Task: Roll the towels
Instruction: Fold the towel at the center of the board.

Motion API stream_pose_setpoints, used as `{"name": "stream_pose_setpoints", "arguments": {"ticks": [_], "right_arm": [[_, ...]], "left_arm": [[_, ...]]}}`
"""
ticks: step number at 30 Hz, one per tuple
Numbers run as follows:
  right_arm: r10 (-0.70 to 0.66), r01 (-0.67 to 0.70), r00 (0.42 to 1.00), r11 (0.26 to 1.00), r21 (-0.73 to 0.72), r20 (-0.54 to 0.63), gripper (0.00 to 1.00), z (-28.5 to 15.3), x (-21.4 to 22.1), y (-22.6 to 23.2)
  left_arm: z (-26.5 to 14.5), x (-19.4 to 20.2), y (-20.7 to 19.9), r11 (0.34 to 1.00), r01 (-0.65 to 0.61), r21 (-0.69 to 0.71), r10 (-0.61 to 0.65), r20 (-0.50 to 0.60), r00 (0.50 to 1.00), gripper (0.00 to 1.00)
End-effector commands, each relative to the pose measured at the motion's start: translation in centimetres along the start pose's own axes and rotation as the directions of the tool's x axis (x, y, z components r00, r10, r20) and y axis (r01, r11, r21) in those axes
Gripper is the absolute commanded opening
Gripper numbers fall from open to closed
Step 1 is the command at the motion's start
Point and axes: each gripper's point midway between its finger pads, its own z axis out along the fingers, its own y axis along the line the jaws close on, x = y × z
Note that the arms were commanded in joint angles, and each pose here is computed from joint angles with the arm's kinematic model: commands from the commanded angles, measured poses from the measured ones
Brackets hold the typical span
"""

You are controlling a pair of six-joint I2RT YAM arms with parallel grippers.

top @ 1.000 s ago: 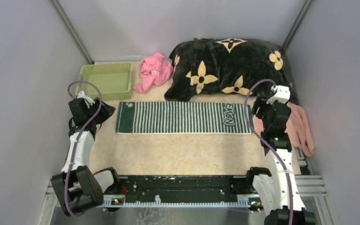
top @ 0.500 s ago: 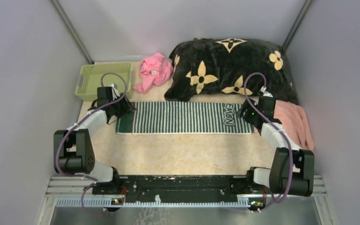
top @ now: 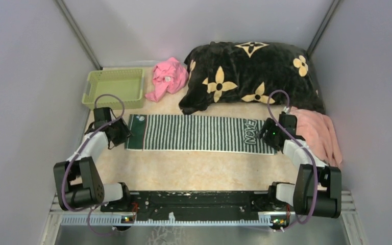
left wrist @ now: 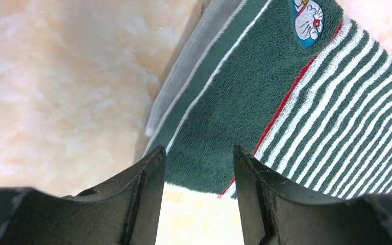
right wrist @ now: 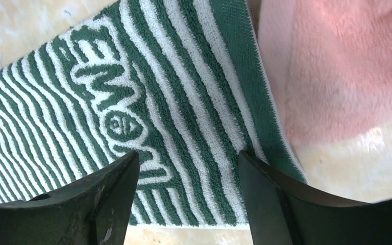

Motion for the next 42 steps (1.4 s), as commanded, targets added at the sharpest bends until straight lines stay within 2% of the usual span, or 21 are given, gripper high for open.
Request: {"name": "stream_pose_setpoints", "arguments": {"ticks": [1,3,6,11,14,23,31,39,42], "right_arm": [[-0.017,0.020,0.998,0.999,0.042,-0.065,0.71,-1.5,2.4,-1.2],[-0.036,0.037,0.999,0.999,0.026,-0.018,0.71,-2.6,0.7,-0.3],[-0.044,0.039,0.998,0.992,0.117,0.038,0.74,-4.5,-1.3,-1.1],[0.014,-0.033,0.998,0.957,0.289,0.065,0.80,-7.1,-2.0,-3.4],[0.043,-0.068,0.995,0.956,0.287,0.093,0.81,-7.7,-2.8,-3.2],[0.031,-0.047,0.997,0.973,0.226,0.076,0.79,-6.8,-2.6,-2.2],[0.011,-0.030,0.994,0.981,0.189,0.105,0.78,-7.1,-3.1,-1.6],[0.001,-0.021,0.994,0.985,0.174,0.113,0.77,-7.3,-2.9,-1.5],[-0.001,-0.019,0.993,0.984,0.180,0.115,0.77,-7.5,-2.9,-1.6]], "left_arm": [[-2.2,-0.7,1.6,0.997,-0.011,-0.077,0.015,0.039,0.999,0.58],[-3.2,-2.0,1.0,0.998,-0.001,-0.065,0.006,0.075,0.997,0.59],[-4.8,-3.3,0.3,0.999,0.017,-0.051,-0.010,0.127,0.992,0.63],[-5.4,-2.2,1.2,0.993,0.087,-0.077,-0.074,0.156,0.985,0.68],[-5.0,-1.4,2.3,0.984,0.150,-0.095,-0.135,0.149,0.980,0.70],[-2.1,0.9,2.4,0.963,0.269,-0.025,-0.269,0.030,0.963,0.52],[-0.7,2.4,3.6,0.955,0.283,-0.084,-0.286,-0.020,0.958,0.49],[-0.3,2.1,4.8,0.947,0.290,-0.138,-0.290,0.020,0.957,0.47],[-0.1,2.1,5.2,0.945,0.288,-0.155,-0.288,0.025,0.957,0.37]]}}
